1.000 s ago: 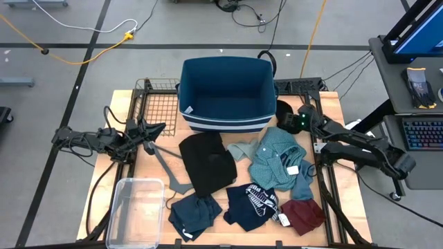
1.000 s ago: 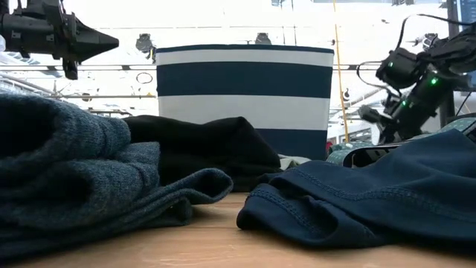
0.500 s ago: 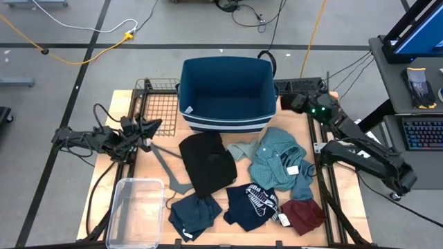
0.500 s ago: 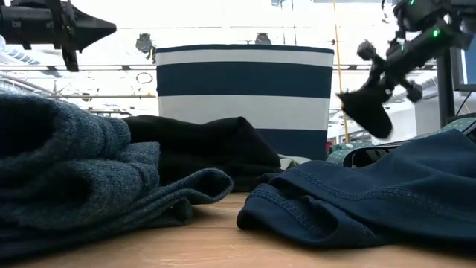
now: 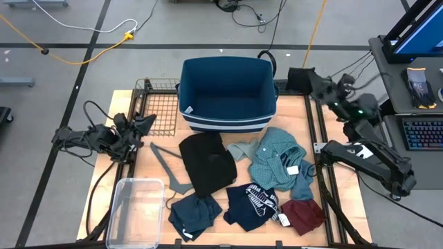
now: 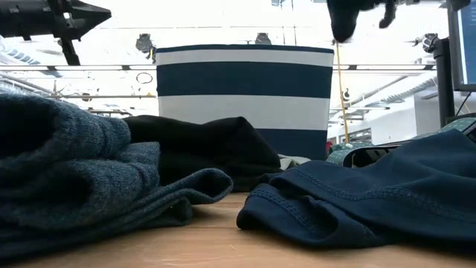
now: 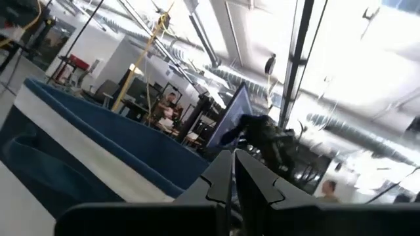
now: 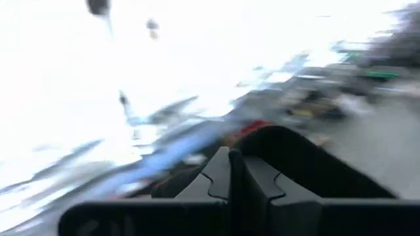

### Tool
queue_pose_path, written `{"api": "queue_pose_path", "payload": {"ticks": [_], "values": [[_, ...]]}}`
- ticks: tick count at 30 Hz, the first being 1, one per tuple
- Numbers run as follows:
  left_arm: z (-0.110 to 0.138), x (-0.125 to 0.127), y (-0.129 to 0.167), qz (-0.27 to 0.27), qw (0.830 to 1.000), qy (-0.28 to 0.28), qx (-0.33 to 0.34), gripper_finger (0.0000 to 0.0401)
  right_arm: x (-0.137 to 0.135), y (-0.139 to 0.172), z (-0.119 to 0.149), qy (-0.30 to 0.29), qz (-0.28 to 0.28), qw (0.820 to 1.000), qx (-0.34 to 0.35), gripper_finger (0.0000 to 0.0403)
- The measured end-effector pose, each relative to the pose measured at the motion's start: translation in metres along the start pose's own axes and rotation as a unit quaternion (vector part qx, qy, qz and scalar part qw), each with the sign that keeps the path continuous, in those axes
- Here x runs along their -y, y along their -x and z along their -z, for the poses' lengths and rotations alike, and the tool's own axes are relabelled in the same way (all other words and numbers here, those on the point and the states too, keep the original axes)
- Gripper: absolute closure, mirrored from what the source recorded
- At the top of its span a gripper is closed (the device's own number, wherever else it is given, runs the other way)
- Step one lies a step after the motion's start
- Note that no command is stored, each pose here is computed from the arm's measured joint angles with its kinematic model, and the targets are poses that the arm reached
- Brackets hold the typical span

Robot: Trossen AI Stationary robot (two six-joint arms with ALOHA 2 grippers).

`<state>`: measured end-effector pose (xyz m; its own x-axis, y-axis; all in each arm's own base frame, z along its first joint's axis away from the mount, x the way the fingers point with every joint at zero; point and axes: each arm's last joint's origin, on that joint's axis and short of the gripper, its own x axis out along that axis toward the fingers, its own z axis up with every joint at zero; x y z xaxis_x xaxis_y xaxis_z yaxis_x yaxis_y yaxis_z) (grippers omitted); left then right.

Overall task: Pick & Place Cloths
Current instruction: Put the black sock into the transparent container

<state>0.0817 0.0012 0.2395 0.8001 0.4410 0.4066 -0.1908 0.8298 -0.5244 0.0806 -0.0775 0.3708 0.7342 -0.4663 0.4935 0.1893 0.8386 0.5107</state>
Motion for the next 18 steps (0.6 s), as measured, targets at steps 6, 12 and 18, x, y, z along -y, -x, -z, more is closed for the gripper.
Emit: {"api": "queue_pose_path", "payload": {"ticks": [6,12,18], "values": [[0.000,0.001,0.000,0.022,0.996,0.085,-0.009,0.0380,-0.017,0.002,-0.005,-0.016,-0.163,0.985,-0.055,0.0401],[-0.001,0.004,0.000,0.062,0.985,0.158,-0.018,0.0380,-0.023,0.001,0.003,-0.068,-0.234,0.959,-0.143,0.0401],[-0.001,0.005,0.000,0.067,0.978,0.196,-0.022,0.0380,-0.029,-0.006,0.020,-0.168,-0.275,0.916,-0.237,0.0401]]}}
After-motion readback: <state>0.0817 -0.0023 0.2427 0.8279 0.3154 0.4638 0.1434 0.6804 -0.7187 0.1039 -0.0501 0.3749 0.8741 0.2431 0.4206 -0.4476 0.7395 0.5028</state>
